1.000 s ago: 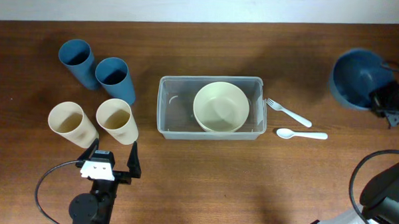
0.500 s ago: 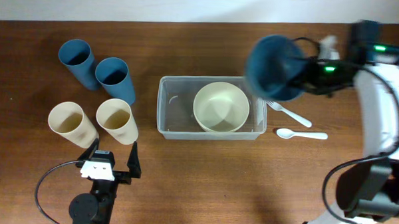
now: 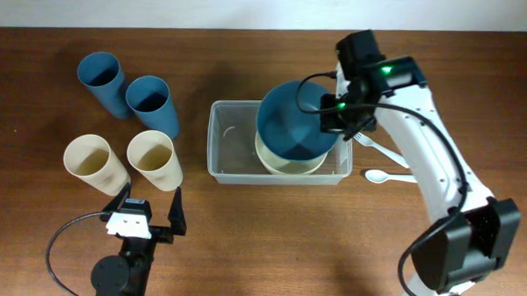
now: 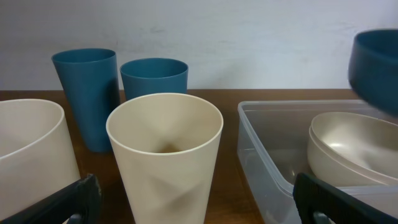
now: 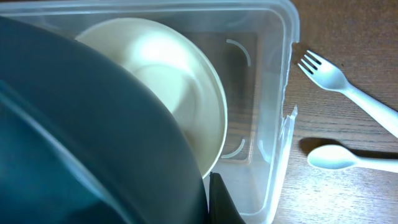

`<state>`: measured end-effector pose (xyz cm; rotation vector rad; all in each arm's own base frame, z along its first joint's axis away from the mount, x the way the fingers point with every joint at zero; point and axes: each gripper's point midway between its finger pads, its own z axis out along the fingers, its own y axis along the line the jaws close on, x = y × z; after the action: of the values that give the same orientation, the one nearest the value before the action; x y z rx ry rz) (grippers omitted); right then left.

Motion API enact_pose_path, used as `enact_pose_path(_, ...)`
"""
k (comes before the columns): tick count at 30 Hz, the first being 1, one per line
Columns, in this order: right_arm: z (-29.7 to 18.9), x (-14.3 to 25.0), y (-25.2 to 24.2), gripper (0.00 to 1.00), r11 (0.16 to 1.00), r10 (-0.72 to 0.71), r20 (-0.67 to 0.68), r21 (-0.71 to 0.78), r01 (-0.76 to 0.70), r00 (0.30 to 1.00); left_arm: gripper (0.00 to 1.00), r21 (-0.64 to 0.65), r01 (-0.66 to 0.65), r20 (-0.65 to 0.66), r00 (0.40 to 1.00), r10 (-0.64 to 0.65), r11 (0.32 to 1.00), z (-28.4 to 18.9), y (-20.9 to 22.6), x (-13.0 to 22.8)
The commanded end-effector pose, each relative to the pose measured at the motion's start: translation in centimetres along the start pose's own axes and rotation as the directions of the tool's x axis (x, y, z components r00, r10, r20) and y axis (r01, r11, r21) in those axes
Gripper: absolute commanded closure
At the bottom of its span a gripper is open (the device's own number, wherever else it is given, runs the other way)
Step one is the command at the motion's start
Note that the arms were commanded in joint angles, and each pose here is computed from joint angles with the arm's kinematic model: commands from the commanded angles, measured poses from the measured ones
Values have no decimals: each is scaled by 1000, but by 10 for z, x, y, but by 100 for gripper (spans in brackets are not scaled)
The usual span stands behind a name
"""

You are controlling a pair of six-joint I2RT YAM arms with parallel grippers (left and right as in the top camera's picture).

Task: Pack container
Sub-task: 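Carry the blue bowl left and stack it into the beige bowls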

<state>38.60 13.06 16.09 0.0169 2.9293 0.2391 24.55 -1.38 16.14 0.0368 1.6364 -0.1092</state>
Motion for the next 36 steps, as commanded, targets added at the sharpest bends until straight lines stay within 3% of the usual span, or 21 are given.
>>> enact_pose_path(1,21,2,-13,96,996,42,-28,81,-40,999,0,5,-19,1,1000,19,1000,0,0,1)
enact_pose_path(28,59,24,-4,95,996,5,-89,84,3,996,0,5,-19,1,1000,19,1000,0,0,1)
enact_pose_path(31,61,25,-5,85,996,4,-93,85,4,996,0,5,-19,1,1000,19,1000,0,0,1)
enact_pose_path(34,61,25,-5,58,996,0,-91,84,7,996,0,5,-19,1,1000,19,1000,0,0,1)
enact_pose_path(36,61,24,-5,54,996,-8,-90,83,15,996,0,5,-19,1,1000,19,1000,0,0,1)
